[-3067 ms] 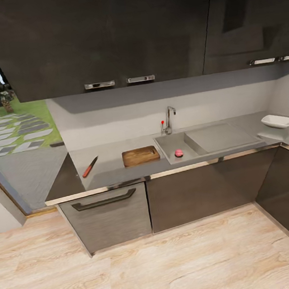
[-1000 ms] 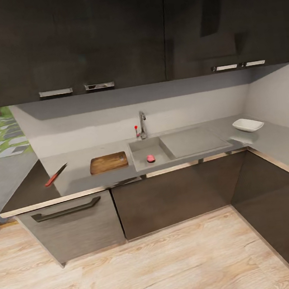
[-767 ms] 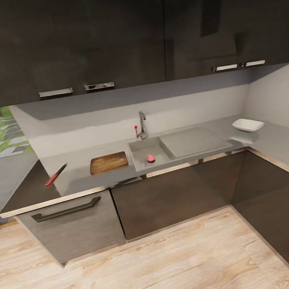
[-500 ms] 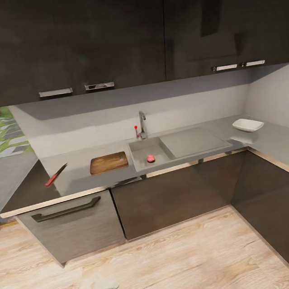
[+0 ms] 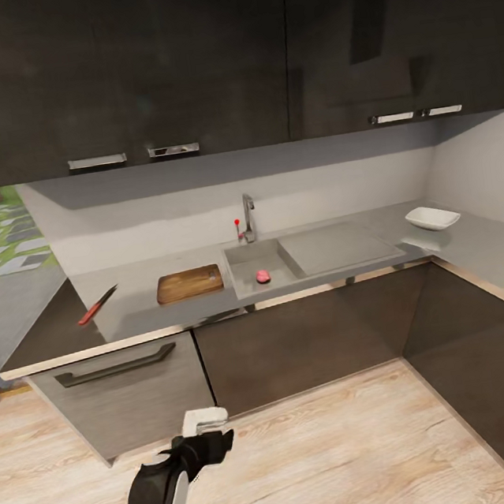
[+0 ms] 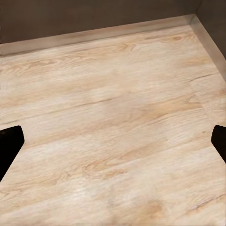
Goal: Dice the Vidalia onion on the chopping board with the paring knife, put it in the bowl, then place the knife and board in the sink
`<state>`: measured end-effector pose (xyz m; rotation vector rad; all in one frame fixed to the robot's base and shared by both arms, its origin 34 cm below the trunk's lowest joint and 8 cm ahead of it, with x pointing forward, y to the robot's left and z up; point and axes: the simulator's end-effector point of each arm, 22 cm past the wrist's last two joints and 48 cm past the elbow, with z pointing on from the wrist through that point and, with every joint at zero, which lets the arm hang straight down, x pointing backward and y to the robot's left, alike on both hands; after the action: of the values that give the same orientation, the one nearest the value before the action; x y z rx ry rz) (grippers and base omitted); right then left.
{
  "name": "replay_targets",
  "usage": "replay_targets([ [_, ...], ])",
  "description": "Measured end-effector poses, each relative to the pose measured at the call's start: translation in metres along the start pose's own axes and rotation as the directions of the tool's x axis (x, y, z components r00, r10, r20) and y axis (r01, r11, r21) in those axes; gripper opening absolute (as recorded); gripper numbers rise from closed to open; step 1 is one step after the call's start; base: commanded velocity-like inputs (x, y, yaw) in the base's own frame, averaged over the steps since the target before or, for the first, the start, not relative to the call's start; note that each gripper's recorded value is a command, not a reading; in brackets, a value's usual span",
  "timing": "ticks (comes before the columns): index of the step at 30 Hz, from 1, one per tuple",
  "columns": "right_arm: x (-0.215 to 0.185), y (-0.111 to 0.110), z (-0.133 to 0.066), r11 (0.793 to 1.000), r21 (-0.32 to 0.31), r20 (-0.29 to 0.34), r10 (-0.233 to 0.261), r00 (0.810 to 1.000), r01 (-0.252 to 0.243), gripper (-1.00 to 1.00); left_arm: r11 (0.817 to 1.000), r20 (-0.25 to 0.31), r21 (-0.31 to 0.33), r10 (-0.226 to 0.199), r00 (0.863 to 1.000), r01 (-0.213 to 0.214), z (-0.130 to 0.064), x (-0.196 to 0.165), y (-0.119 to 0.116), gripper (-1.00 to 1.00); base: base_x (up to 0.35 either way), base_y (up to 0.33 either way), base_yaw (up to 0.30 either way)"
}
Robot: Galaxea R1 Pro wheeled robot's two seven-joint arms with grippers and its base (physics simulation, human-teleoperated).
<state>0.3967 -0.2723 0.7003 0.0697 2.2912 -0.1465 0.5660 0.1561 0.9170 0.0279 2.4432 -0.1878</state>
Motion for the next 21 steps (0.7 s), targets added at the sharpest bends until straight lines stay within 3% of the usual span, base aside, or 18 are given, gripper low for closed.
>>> replay_targets([
  [4, 0.0, 0.0, 0.0, 1.0, 0.0, -0.001, 0.0, 1.0, 0.0, 1.0, 0.999, 0.021, 0.026, 0.033, 0.999, -0.033, -0.002, -0.047, -0.018, 1.0, 0.0, 0.0, 0.0],
  [10, 0.005, 0.002, -0.001, 1.0, -0.004, -0.012, 0.003, 1.0, -0.003, 1.0, 0.995, 0.113, 0.03, 0.091, 0.989, -0.095, 0.003, -0.171, -0.033, 1.0, 0.0, 0.0, 0.0],
  [14, 0.007, 0.003, -0.002, 1.0, -0.005, -0.015, 0.004, 1.0, -0.004, 1.0, 0.992, 0.13, 0.001, 0.127, 0.983, -0.128, 0.009, -0.238, -0.035, 1.0, 0.0, 0.0, 0.0],
  [18, 0.007, 0.003, -0.002, 1.0, -0.006, -0.016, 0.005, 1.0, -0.005, 1.0, 0.987, 0.129, -0.085, 0.144, 0.981, -0.134, 0.01, -0.291, -0.022, 1.0, 0.0, 0.0, 0.0],
  [21, 0.007, 0.003, -0.002, 1.0, -0.006, -0.016, 0.004, 1.0, -0.004, 1.0, 0.991, 0.107, -0.077, 0.121, 0.987, -0.113, 0.015, -0.297, -0.023, 1.0, 0.0, 0.0, 0.0],
])
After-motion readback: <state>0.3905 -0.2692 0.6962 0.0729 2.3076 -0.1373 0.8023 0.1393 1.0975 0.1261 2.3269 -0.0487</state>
